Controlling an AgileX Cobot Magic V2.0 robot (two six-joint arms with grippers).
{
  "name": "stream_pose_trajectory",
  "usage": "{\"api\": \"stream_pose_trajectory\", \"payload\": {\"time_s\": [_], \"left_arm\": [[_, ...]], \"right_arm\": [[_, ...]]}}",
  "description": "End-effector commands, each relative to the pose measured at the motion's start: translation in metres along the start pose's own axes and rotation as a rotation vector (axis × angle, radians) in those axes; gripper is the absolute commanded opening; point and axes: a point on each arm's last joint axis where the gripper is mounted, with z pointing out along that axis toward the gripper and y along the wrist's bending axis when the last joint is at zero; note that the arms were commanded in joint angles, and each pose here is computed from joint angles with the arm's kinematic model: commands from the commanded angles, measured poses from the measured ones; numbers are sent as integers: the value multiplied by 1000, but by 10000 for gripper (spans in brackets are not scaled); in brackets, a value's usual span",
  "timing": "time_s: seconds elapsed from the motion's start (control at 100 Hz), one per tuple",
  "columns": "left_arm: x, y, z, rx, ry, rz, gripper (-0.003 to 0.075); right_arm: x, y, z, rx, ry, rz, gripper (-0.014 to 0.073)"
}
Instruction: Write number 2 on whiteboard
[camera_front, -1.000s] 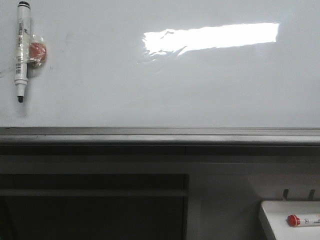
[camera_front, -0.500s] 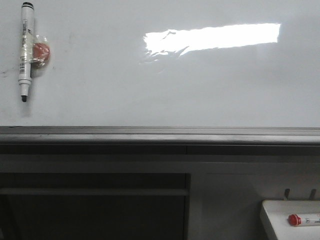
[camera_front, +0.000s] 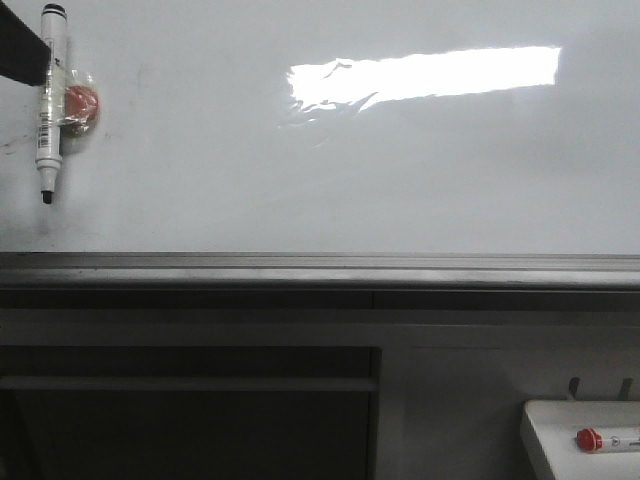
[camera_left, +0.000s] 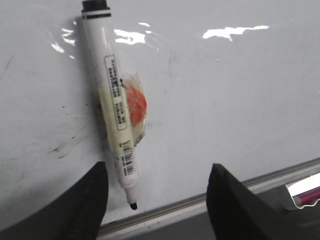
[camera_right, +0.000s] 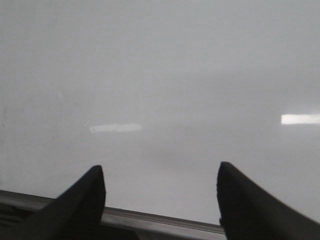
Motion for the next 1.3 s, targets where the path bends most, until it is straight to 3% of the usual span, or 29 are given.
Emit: {"api": "stream_pose_trajectory", "payload": {"time_s": [0.0,0.21,0.38,0.66,0.92,1.04,1.29], "left_arm": [[-18,-1,5,-14,-106,-13,400],[-17,6,25,-54,-98,-26,373],[-14,10,37,-67,-65,-32,200],[-10,13,47,-80,-39,-33,-22],[-17,6,33,-44,-37,-11,-20],[-28,-8,8,23,-18,172,-20],[-40,-38,-58,208,29,738,-20]], "right_arm": [[-16,2,-1,-3,-89,-14,431],[-16,2,-1,-4,-89,-12,431],[-16,2,-1,-4,-89,-12,431],[-16,2,-1,-4,-89,-12,431],[-19,4,-3,-13,-89,-48,431],[-26,15,-5,-93,-53,-185,431],[-44,64,13,-414,89,-437,431]]}}
